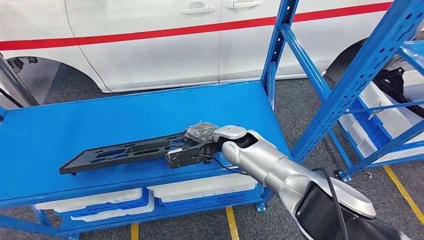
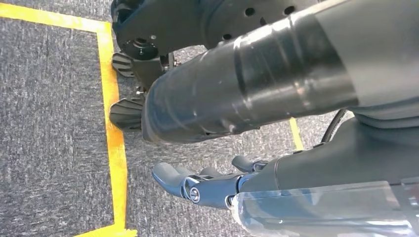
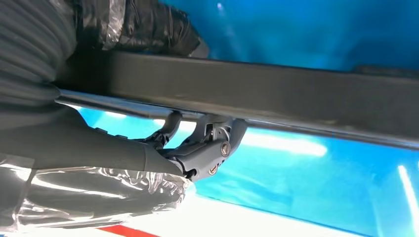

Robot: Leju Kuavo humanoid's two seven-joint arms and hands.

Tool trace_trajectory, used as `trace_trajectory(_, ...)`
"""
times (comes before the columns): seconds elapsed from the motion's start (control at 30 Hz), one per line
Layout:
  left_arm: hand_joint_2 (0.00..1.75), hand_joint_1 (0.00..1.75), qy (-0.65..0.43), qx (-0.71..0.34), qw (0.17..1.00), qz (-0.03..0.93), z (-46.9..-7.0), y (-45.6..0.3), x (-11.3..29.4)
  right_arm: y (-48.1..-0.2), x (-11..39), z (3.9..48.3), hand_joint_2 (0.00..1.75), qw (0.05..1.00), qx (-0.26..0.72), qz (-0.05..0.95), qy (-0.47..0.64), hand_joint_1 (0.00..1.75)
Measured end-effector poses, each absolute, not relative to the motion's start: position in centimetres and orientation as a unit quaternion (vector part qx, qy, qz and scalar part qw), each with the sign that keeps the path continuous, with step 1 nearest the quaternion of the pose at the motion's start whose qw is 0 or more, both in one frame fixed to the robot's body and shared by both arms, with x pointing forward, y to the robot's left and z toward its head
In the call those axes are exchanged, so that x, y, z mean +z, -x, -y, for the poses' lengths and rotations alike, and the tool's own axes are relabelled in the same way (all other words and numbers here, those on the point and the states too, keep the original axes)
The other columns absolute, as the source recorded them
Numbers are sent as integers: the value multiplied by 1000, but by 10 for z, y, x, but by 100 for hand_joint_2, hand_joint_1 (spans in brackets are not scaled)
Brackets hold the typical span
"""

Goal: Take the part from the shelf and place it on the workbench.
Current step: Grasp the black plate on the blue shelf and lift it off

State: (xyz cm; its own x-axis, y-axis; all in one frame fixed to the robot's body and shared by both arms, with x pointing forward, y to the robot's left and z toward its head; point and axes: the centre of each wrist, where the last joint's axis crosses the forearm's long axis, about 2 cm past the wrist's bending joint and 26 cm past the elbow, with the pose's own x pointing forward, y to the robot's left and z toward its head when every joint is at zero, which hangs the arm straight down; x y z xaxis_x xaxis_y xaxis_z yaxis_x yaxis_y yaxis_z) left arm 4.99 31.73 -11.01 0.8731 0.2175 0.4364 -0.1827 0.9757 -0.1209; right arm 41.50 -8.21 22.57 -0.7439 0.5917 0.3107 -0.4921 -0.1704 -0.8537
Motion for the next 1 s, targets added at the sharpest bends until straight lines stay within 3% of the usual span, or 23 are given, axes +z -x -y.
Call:
trace_trajectory(0.03, 0, 0, 38, 104, 967, 231, -317, -50, -110, -416, 226, 83, 175, 356, 763, 537, 48, 162)
trace_trajectory(0.17, 175, 0, 40, 107, 966, 232, -315, -49, -110, -417, 226, 85, 175, 358, 762, 537, 50, 162)
trace_trajectory(0.8, 175, 0, 33, 127, 963, 236, -311, -44, -111, -419, 227, 90, 175, 359, 757, 544, 55, 161)
trace_trajectory(1.0, 175, 0, 30, 135, 964, 225, -310, -41, -112, -416, 229, 87, 175, 332, 747, 565, 115, 161)
